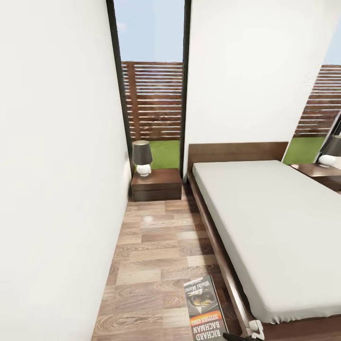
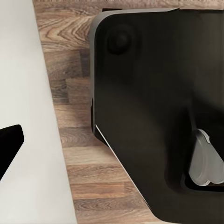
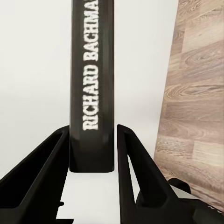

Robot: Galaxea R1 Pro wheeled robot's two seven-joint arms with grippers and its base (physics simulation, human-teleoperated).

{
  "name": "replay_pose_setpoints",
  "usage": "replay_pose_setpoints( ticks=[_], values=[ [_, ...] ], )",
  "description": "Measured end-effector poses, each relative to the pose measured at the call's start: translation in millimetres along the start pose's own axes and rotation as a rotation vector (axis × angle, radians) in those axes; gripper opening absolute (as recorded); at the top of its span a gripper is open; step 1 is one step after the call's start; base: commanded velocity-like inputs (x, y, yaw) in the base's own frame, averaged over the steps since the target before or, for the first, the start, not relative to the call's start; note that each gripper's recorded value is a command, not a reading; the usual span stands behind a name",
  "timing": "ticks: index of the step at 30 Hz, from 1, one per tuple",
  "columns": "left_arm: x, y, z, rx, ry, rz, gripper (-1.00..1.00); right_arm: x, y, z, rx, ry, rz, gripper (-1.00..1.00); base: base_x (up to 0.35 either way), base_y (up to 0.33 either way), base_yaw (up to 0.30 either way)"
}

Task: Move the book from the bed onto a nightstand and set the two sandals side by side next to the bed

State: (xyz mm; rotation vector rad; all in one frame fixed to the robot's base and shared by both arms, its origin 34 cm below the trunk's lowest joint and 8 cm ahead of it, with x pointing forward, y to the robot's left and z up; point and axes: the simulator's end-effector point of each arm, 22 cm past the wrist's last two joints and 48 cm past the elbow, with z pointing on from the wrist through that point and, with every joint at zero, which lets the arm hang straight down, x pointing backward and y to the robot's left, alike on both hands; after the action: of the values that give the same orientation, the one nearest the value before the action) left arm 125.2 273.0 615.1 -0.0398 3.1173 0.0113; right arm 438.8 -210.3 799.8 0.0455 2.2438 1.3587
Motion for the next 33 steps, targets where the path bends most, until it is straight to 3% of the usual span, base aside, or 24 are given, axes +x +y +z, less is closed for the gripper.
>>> replay_pose_setpoints(
  ticks=[10,21,33],
  values=[
    [-1.9,-1.2,0.1,0.002,-0.004,0.0,1.0,-9.4,0.8,2.5,-0.001,-0.006,-0.008,-1.0,0.003,-0.001,0.0],
    [-13.7,-3.7,0.5,0.007,-0.026,0.0,1.0,-27.4,20.6,33.5,-0.046,0.052,-0.079,-1.0,0.0,0.0,0.0],
    [-17.0,-3.8,0.6,0.007,-0.031,0.001,1.0,-37.2,29.7,43.7,-0.069,0.055,-0.1,-1.0,0.0,0.0,0.0]
  ],
)
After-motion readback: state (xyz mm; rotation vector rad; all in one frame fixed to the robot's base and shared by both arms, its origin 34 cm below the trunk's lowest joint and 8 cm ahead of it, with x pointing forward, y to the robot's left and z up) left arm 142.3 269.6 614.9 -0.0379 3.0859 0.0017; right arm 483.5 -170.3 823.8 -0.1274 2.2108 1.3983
